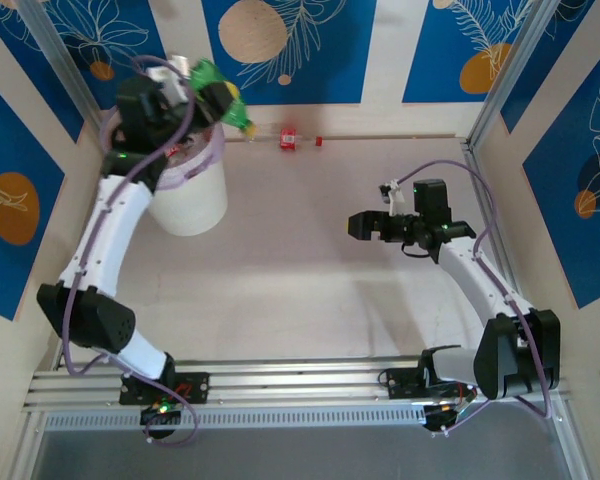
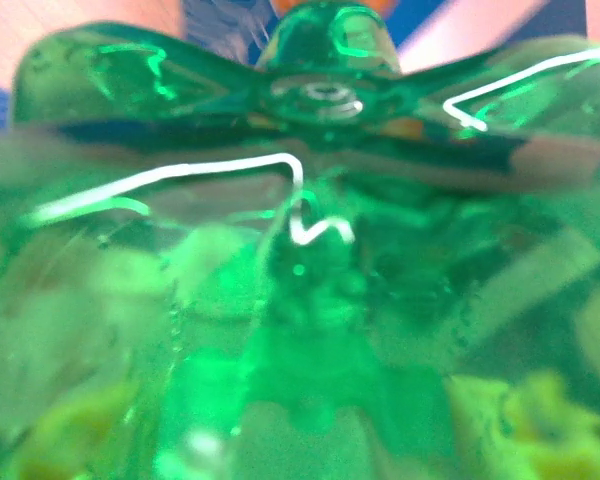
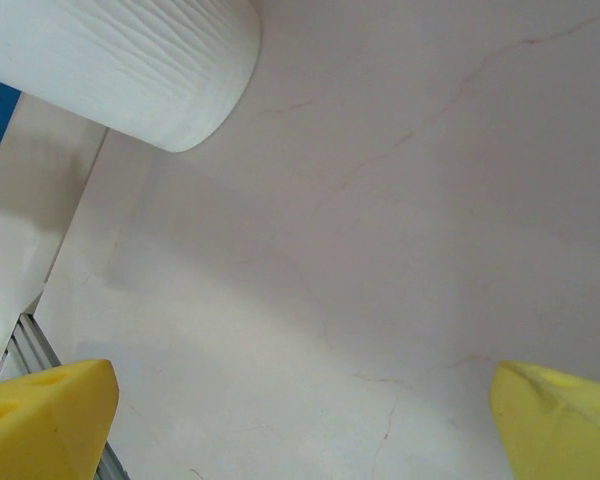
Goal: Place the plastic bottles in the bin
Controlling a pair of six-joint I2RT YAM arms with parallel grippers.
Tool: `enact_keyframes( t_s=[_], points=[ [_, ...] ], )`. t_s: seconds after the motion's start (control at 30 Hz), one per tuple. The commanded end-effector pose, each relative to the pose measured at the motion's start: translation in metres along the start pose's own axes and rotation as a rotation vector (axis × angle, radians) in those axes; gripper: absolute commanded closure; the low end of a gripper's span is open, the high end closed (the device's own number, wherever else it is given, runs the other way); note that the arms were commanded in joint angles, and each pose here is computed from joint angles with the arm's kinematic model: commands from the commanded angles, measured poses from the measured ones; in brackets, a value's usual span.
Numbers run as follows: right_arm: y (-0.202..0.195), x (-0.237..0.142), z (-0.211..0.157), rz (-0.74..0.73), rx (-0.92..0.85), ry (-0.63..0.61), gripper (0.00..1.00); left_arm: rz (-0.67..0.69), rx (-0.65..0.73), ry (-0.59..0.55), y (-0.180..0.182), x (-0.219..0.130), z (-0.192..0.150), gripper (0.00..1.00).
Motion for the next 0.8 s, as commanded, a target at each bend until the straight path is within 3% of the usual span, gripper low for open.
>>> enact_keyframes(
  t_s=[0.0,0.13,0.23,0.77],
  points=[
    [-0.005,0.003,-0.005,-0.009,0.040,0.020,0.05,0.158,0.052,-0.074,0.013,-0.035,0.030,1.00],
    [-0.006,0.005,-0.007,0.007,0.061,0.025,0.05,0.339,0.084,-0.202,0.040,-0.064,0.064,1.00],
    [-0.006,0.004,-0.010,0.017,0.065,0.029,0.05,0.460,0.101,-0.219,0.061,-0.072,0.074,1.00],
    [-0.009,-0.003,-0.017,-0.001,0.090,0.045,0.05,0.874,0.093,-0.018,0.152,-0.062,0.063,1.00]
  ],
)
Point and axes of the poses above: each hand's point on the last joint's axis, 136 mm out from that joint toward the fingers, its own x axis out along the fingers, its own y axis along the line the jaws close on, z = x × y, the point moved 9 cm from there along -x, back along the fingers, and after that the axes turned 15 degrees about -x, right-handed, at the moved point
